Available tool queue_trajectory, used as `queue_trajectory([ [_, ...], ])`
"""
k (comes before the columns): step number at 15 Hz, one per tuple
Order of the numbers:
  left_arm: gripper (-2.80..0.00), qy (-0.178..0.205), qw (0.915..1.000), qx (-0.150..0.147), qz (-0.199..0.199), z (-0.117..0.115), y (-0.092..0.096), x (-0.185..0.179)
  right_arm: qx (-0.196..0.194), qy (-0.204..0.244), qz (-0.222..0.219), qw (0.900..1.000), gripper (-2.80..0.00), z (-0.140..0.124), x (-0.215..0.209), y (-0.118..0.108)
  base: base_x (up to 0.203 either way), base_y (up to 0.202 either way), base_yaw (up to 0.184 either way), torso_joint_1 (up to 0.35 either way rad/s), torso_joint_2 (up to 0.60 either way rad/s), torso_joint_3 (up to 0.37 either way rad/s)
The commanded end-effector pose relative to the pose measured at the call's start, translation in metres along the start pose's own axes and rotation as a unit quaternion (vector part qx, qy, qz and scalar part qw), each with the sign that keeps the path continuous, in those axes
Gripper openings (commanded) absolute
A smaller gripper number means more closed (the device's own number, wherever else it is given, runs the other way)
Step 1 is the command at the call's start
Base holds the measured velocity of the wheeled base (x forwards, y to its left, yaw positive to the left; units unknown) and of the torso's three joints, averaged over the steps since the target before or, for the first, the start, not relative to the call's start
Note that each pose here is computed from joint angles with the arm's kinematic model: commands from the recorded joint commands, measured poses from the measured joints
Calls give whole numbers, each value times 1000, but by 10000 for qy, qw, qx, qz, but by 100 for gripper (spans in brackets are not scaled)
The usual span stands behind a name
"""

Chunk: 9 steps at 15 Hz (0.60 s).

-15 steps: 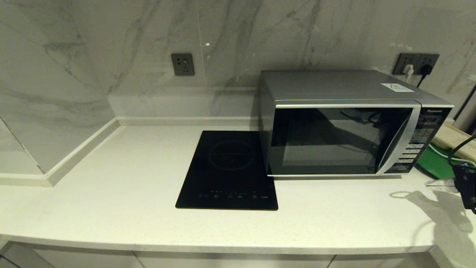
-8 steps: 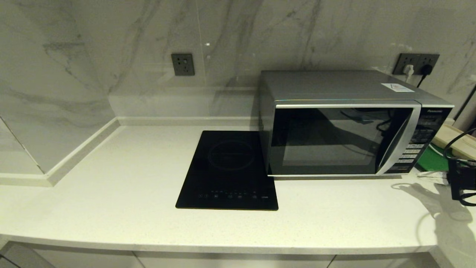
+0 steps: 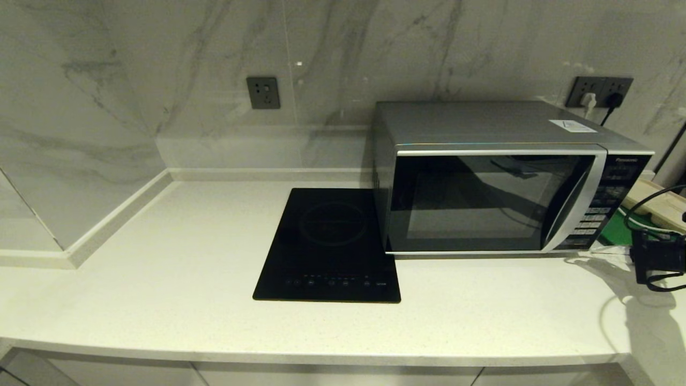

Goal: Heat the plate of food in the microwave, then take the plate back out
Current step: Open the microwave oven

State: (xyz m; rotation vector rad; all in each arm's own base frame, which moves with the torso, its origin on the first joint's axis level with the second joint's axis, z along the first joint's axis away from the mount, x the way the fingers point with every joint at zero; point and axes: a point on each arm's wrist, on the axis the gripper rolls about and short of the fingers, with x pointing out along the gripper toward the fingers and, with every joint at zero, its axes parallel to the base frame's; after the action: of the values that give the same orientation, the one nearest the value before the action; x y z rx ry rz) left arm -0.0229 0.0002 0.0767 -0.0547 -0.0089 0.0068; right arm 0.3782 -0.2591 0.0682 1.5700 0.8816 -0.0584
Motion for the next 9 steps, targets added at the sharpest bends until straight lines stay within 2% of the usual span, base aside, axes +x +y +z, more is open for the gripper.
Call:
queue_trajectory([
  [1, -280, -3, 10000, -3, 3, 0, 0, 0, -6, 96, -10, 10000, -280, 2, 10, 2, 0, 0, 0, 0, 0, 0],
  [9, -280, 3, 10000, -3, 3, 0, 0, 0, -23, 154, -34, 9999, -280, 3, 19, 0, 0, 0, 0, 0, 0, 0],
])
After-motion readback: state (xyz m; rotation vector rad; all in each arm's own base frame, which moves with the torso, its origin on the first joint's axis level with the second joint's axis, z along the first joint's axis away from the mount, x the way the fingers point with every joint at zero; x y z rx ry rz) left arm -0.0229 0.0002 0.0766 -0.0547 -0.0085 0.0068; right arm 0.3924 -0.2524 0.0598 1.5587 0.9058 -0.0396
